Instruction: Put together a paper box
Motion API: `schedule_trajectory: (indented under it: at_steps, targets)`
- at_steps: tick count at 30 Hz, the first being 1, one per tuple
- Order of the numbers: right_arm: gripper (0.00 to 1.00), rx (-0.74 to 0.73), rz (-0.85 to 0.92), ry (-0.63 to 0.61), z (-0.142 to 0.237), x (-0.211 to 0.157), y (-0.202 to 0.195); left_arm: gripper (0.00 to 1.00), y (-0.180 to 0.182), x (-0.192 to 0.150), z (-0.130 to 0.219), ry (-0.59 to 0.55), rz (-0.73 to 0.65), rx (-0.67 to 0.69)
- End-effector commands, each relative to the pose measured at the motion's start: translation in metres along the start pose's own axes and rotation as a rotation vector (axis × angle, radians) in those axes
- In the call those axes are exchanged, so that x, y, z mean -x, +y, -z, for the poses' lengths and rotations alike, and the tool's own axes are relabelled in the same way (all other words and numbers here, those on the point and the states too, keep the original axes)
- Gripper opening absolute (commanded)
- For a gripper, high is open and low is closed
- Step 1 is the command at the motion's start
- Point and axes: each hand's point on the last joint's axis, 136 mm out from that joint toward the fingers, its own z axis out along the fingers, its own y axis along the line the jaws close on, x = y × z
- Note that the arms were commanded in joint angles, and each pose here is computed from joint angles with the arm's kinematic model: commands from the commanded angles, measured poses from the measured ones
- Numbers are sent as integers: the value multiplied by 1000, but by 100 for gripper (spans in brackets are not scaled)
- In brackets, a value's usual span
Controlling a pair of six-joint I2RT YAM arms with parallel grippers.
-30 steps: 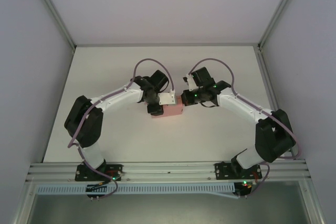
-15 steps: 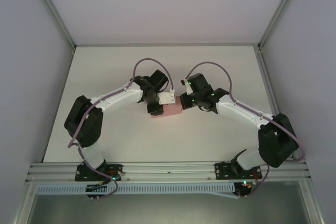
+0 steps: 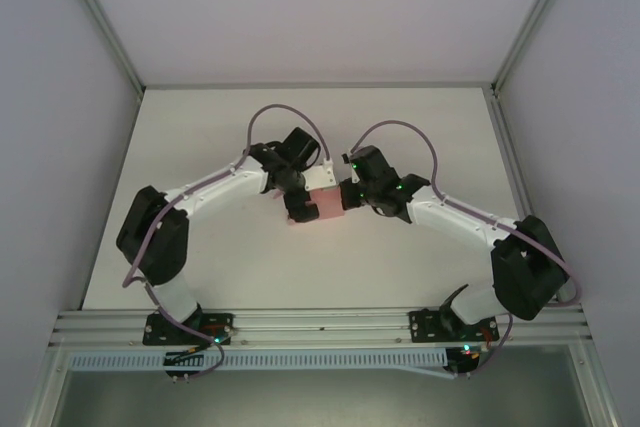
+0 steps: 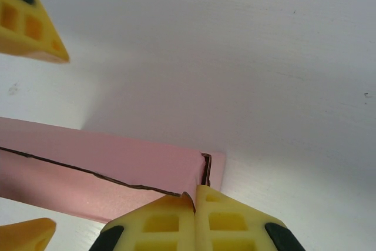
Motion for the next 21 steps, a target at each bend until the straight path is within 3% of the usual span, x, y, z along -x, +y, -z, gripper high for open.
schedule_trajectory:
  at_steps: [1,7,10,14,18,21]
  targets:
    - [0,-64,-22,95,-1,-26,-11,100,21,12,36,-86,109,124]
    - [0,-70,-41,101,-2,-27,-10,100,42,-18,70,-112,479,338]
    - [0,-64,-39,100,-2,-26,-6,98,42,-33,81,-129,679,358]
    - [0,-67,-35,118,-4,-26,-3,67,24,-42,81,-116,779,288]
    - [0,-72,-23,142,-6,-28,-1,51,11,-50,69,-111,786,243]
    - [0,-74,-17,144,-5,-27,0,50,4,-52,63,-106,768,214]
